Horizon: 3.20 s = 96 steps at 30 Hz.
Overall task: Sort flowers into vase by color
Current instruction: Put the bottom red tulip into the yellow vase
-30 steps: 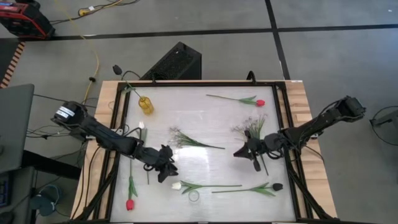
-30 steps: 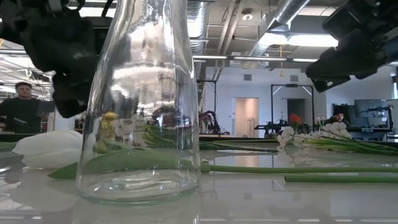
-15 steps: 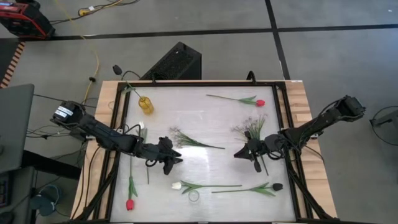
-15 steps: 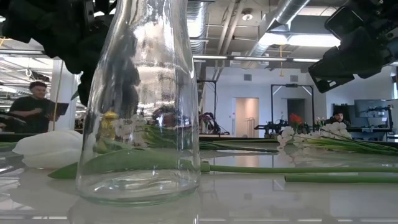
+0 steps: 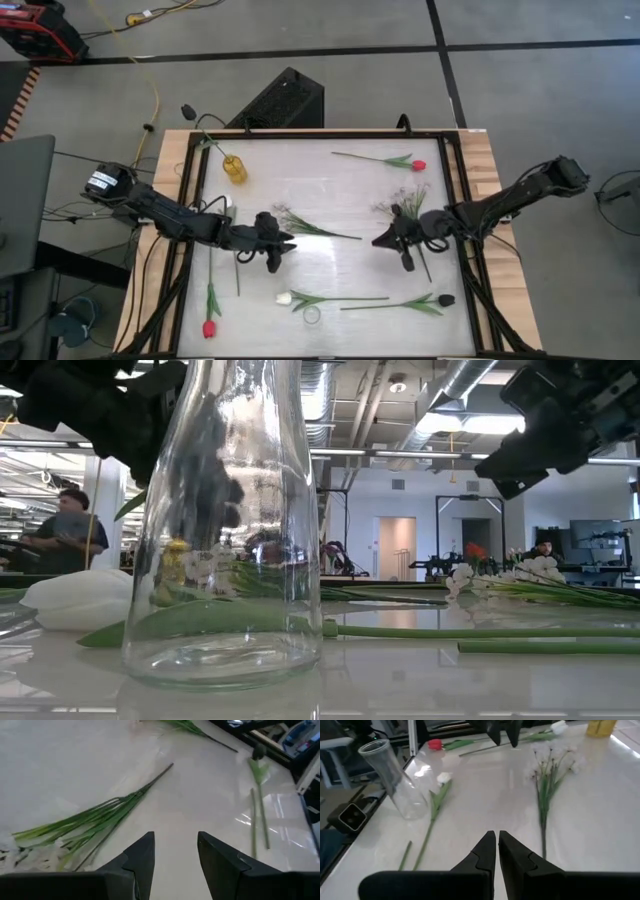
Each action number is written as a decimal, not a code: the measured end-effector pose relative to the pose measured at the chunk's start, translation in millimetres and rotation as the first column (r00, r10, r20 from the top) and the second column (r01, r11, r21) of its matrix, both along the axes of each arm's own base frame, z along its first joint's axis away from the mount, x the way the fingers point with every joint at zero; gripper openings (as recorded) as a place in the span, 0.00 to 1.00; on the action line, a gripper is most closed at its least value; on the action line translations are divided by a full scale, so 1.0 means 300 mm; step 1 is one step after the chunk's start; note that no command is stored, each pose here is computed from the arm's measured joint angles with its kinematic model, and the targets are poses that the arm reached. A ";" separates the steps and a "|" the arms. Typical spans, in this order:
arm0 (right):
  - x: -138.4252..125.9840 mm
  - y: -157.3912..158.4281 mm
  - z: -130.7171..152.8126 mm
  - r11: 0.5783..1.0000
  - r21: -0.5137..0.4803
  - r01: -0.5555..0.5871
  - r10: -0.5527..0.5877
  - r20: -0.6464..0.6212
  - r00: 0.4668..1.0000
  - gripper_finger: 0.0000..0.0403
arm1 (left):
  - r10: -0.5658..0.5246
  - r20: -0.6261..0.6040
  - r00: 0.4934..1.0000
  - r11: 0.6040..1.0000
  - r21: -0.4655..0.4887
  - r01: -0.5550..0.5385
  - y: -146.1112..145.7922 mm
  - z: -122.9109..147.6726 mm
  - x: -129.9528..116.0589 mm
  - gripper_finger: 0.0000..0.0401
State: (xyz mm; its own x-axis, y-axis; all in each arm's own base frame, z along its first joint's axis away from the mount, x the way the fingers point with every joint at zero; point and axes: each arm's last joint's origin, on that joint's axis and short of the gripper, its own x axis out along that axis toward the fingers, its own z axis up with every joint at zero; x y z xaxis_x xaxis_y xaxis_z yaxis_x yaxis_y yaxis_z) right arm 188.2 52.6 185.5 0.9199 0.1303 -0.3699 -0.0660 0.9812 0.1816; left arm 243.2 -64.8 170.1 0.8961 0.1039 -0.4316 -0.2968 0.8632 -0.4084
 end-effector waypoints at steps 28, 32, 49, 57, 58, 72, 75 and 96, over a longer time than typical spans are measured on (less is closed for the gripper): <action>0.005 -0.012 -0.002 1.000 0.005 0.022 -0.022 -0.011 1.000 0.13 | -0.122 -0.240 0.963 0.809 0.538 0.236 0.454 0.310 0.628 0.34; 0.004 -0.012 -0.004 1.000 -0.001 0.021 -0.021 -0.018 1.000 0.13 | -0.090 -0.294 0.952 0.857 0.464 0.224 0.607 0.304 0.716 0.34; -0.013 -0.024 -0.042 0.998 -0.059 0.005 -0.013 -0.140 0.990 0.13 | -0.201 -0.562 0.802 0.883 0.250 0.397 0.516 0.279 0.719 0.34; -0.021 -0.017 -0.052 0.999 -0.032 0.011 -0.016 -0.180 0.983 0.13 | -0.154 -0.647 0.746 0.816 0.342 0.465 0.205 0.307 0.705 0.34; -0.024 -0.011 -0.054 1.000 -0.023 0.007 -0.011 -0.189 0.982 0.13 | -0.150 -0.651 0.744 0.818 0.340 0.463 0.176 0.317 0.691 0.34; -0.065 0.099 -0.053 0.984 -0.024 -0.178 0.171 -0.184 0.968 0.13 | 0.128 -0.673 0.728 0.989 0.031 -0.145 -0.105 0.341 0.180 0.34; -0.065 0.102 -0.051 0.983 -0.024 -0.181 0.174 -0.177 0.969 0.13 | 0.114 -0.740 0.663 0.935 -0.147 -0.324 -0.131 0.295 0.082 0.34; -0.054 0.084 -0.046 0.991 -0.067 -0.120 0.109 -0.151 0.982 0.13 | 0.008 -0.986 0.166 0.769 -0.100 -0.631 -0.187 -0.048 -0.230 0.34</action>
